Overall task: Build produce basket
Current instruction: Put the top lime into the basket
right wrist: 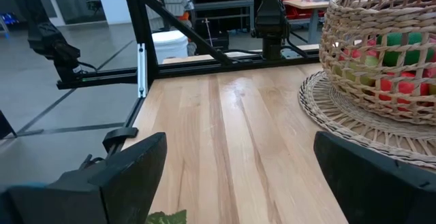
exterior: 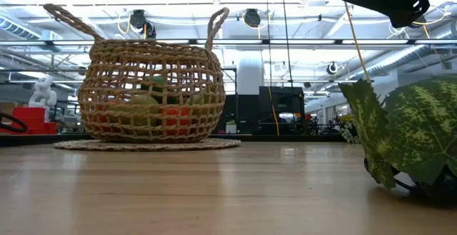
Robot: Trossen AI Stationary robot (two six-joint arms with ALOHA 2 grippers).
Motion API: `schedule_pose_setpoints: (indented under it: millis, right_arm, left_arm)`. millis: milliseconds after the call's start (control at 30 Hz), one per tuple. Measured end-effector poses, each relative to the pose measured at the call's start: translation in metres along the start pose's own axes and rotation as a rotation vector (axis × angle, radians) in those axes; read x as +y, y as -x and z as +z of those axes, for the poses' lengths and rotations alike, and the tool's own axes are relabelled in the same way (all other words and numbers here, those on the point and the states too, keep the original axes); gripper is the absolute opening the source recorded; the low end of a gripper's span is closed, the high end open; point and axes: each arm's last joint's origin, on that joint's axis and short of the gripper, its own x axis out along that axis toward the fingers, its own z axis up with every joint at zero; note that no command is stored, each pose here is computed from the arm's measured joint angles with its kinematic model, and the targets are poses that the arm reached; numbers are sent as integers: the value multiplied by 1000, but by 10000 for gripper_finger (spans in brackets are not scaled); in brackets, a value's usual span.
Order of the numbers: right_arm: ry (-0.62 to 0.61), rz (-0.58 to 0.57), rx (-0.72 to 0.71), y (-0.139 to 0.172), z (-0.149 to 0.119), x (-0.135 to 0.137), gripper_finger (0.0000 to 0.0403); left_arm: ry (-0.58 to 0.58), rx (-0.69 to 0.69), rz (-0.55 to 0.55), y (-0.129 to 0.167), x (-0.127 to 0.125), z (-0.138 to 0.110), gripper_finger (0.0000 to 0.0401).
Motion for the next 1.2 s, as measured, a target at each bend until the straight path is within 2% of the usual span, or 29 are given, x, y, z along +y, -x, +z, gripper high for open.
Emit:
schedule_pose_setpoints:
  millis: [367, 600, 833, 1200]
  right_arm:
    - [-2, 17, 4, 0, 0, 1, 367]
    - [-2, 17, 4, 0, 0, 1, 367]
    - [-2, 17, 4, 0, 0, 1, 367]
    - [-2, 17, 4, 0, 0, 1, 367]
  left_arm:
    - [-264, -22, -9, 6, -4, 7, 338]
    - [-341, -19, 4, 4, -1, 6, 339]
    - [-467, -10, 29, 0, 6, 5, 340]
    - [-477, 1, 59, -4, 16, 4, 340]
